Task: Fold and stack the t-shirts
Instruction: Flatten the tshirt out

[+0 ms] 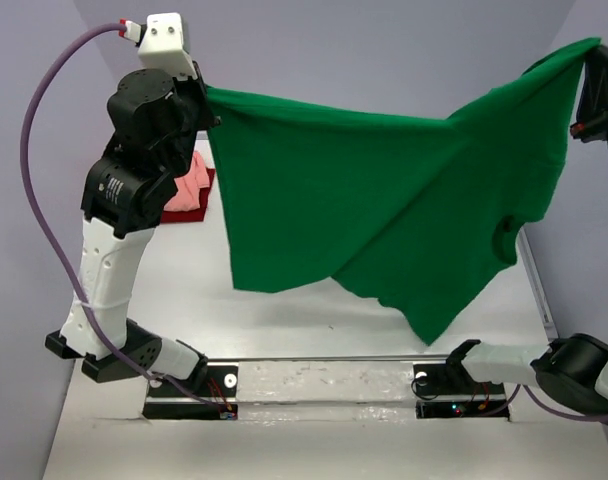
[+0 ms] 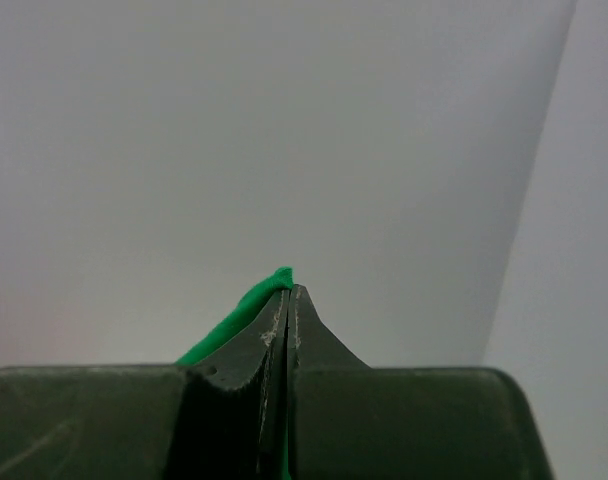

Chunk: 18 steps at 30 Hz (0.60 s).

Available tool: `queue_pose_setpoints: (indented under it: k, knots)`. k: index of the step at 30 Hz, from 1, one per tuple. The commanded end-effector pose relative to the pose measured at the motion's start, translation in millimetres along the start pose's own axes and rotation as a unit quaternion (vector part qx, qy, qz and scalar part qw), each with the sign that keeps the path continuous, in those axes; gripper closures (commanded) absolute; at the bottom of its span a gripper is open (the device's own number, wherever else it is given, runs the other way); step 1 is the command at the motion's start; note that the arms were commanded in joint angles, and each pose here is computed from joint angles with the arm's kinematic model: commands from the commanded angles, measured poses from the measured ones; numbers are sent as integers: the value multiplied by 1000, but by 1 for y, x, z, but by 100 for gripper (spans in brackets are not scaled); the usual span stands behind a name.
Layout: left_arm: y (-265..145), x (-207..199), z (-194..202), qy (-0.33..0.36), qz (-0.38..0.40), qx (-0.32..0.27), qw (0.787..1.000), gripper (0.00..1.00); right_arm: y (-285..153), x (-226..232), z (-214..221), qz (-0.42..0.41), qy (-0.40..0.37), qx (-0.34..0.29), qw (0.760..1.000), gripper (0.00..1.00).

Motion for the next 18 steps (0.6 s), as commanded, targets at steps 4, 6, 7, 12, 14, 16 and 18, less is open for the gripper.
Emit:
queue_pose_setpoints:
  k: [4,6,7,12,14,16,18]
  knots:
    - [-14,13,-30,-16,-10,-52,998,100,-23,28,-92,-151,82,-157,973,100]
    - [-13,13,-28,-13,-11,-49,999,100,-37,27,-117,-175,94,-200,959,100]
    - [-11,11,-26,-12,-8,-46,999,100,-40,28,-122,-184,100,-209,955,100]
    - [-11,10,-29,-14,-7,-51,999,100,-41,42,-119,-228,98,-210,946,100]
    - [-8,9,-28,-12,-7,-48,999,100,-40,45,-116,-235,90,-207,945,100]
    - [-5,7,-27,-10,-7,-46,999,100,-38,49,-113,-243,79,-205,945,100]
    - [-5,7,-27,-10,-8,-45,999,100,-36,49,-113,-240,69,-208,946,100]
Point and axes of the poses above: each gripper's point midway between its finger pads, its own y axis out along the fingers, its own x axis along the line the jaws close on, z = x × y, the point moved 3 cm from there along -y, back along the fingers, and after that the axes turned 12 degrees about y, right-handed, at the moved point
